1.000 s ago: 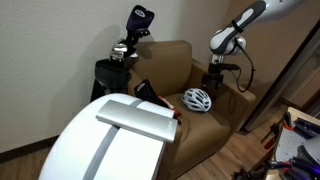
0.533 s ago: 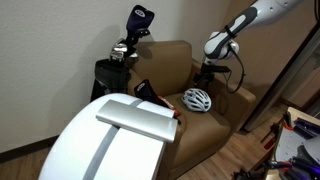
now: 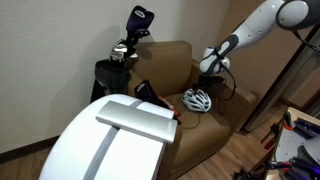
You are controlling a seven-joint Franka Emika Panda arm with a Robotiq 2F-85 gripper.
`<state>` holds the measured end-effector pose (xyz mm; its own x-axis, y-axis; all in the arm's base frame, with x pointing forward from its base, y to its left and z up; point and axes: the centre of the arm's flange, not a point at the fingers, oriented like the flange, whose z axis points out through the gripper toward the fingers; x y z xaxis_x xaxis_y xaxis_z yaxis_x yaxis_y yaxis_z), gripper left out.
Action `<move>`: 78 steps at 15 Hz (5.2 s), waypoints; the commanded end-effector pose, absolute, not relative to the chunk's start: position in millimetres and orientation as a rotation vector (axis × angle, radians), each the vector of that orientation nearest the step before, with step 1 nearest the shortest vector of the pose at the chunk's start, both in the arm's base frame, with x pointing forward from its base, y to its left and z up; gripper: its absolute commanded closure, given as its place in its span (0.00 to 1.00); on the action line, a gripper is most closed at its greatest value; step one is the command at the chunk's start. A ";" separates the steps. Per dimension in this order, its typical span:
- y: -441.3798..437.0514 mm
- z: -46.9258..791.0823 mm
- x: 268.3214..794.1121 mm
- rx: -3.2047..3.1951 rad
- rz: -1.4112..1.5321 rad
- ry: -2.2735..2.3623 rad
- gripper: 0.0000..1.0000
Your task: Move the helmet from the seat of the brown chair to the right arm rest
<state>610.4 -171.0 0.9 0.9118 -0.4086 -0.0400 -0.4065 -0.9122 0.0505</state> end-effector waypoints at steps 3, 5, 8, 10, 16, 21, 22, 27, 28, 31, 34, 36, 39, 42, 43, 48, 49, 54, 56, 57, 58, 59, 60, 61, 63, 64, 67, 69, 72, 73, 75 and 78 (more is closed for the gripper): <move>-192.4 -11.1 631.3 2.969 -0.006 -0.711 0.00; -196.8 -16.9 631.8 2.966 -0.026 -0.739 0.00; -205.7 -28.6 628.0 2.950 -0.055 -0.799 0.00; -210.9 -29.3 625.8 2.943 -0.053 -0.837 0.00; -229.1 -1.2 618.2 2.969 -0.011 -0.942 0.00; -236.1 -0.6 614.3 3.014 -0.033 -0.965 0.00; -236.0 -2.5 612.1 3.022 -0.048 -0.976 0.00; -238.0 5.1 604.6 3.025 -0.104 -0.980 0.00; -238.3 7.1 604.0 3.029 -0.110 -0.977 0.00; -242.6 8.9 603.5 3.062 -0.140 -0.940 0.00; -246.9 2.7 601.9 3.033 -0.202 -0.977 0.00; -248.6 -4.8 597.3 3.031 -0.261 -0.979 0.00; -246.3 -15.8 596.5 3.042 -0.305 -0.941 0.00; -241.3 -22.2 597.7 3.064 -0.289 -0.873 0.00; -240.9 -23.3 598.3 3.068 -0.288 -0.855 0.00; -247.3 -19.3 596.2 3.081 -0.260 -0.818 0.00; -248.3 -19.0 596.0 3.084 -0.258 -0.815 0.00; -249.0 -19.7 596.2 3.095 -0.256 -0.812 0.06; -248.2 -15.7 599.3 3.094 -0.242 -0.817 0.32; -248.8 -13.7 600.3 3.096 -0.240 -0.820 0.40; -248.6 -9.4 602.3 3.100 -0.231 -0.825 0.46; -249.2 -4.6 604.2 3.104 -0.222 -0.830 0.52; -250.3 -1.6 606.1 3.102 -0.211 -0.836 0.59; -251.0 0.0 607.8 3.103 -0.210 -0.833 0.15; -253.0 -0.4 610.1 3.105 -0.203 -0.833 0.18; -254.1 -0.6 610.7 3.107 -0.203 -0.833 0.12; -255.7 -1.2 612.0 3.113 -0.199 -0.834 0.00; -255.3 -1.7 613.2 3.118 -0.198 -0.822 0.00; -257.0 -2.9 614.9 3.118 -0.194 -0.811 0.00; -259.4 -3.7 615.8 3.107 -0.193 -0.826 0.00; -264.2 -4.2 616.9 3.088 -0.187 -0.848 0.00; -269.9 -8.2 618.7 3.072 -0.183 -0.850 0.00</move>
